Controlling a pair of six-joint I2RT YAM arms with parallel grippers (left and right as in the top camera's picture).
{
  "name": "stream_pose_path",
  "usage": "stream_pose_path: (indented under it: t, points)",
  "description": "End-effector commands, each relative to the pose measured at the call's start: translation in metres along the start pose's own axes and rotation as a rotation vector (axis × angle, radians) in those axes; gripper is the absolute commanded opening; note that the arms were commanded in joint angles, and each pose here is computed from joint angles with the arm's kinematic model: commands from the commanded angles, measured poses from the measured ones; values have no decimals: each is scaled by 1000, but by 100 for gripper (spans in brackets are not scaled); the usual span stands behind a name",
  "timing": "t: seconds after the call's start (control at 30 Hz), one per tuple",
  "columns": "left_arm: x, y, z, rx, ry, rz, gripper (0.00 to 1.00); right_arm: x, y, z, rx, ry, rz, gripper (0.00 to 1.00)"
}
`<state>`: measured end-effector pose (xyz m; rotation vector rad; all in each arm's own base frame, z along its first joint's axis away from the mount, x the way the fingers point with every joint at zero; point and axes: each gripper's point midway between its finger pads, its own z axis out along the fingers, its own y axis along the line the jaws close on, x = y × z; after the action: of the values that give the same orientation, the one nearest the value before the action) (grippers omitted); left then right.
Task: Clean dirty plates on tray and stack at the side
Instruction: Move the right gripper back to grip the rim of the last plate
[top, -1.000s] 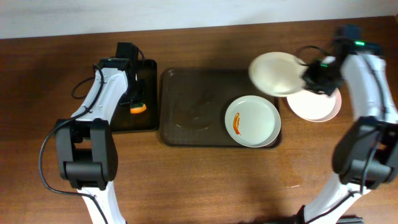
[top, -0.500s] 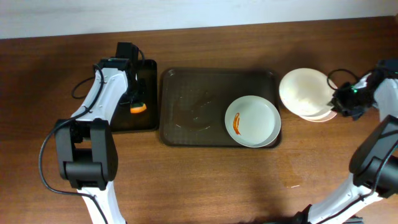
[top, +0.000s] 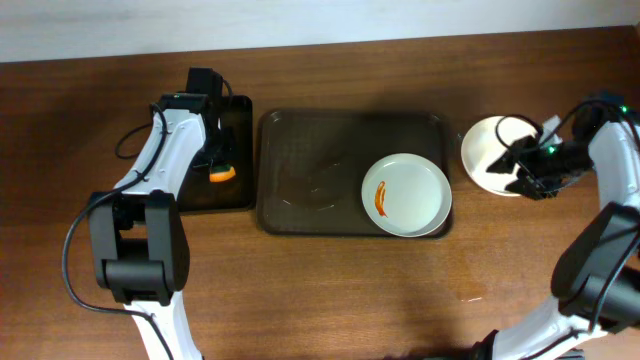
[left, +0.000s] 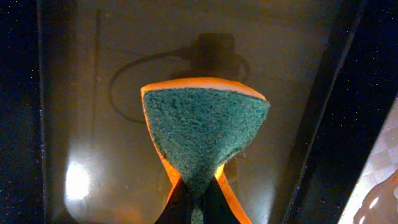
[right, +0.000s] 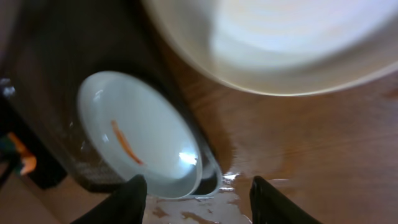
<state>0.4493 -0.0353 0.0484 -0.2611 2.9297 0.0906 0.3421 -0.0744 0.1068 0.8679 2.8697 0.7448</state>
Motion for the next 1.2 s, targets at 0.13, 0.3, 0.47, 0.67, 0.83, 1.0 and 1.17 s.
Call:
stream_pose_path:
  t: [0.13, 0.3, 0.47, 0.67, 0.83, 1.0, 1.17]
  points:
    - [6, 0, 4, 3, 27, -9, 0, 65, -7, 63, 247, 19, -42, 50]
    - [3, -11, 4, 67, 22, -11, 0, 68, 22, 100, 215, -27, -198, 47]
    - [4, -11, 4, 66, 26, -11, 0, 65, 17, 112, 349, -81, -184, 35]
    - [4, -11, 4, 67, 23, -11, 0, 46, 18, 119, 372, -149, -221, 42]
    - [3, -11, 4, 68, 22, -11, 0, 34, 28, 140, 313, -140, -367, 31]
    - [4, -24, 2, 141, 29, 19, 0, 48, 65, 155, 146, -100, -410, 18]
    - [13, -85, -12, 405, 22, 252, 0, 63, 112, 176, 117, -183, -346, 4]
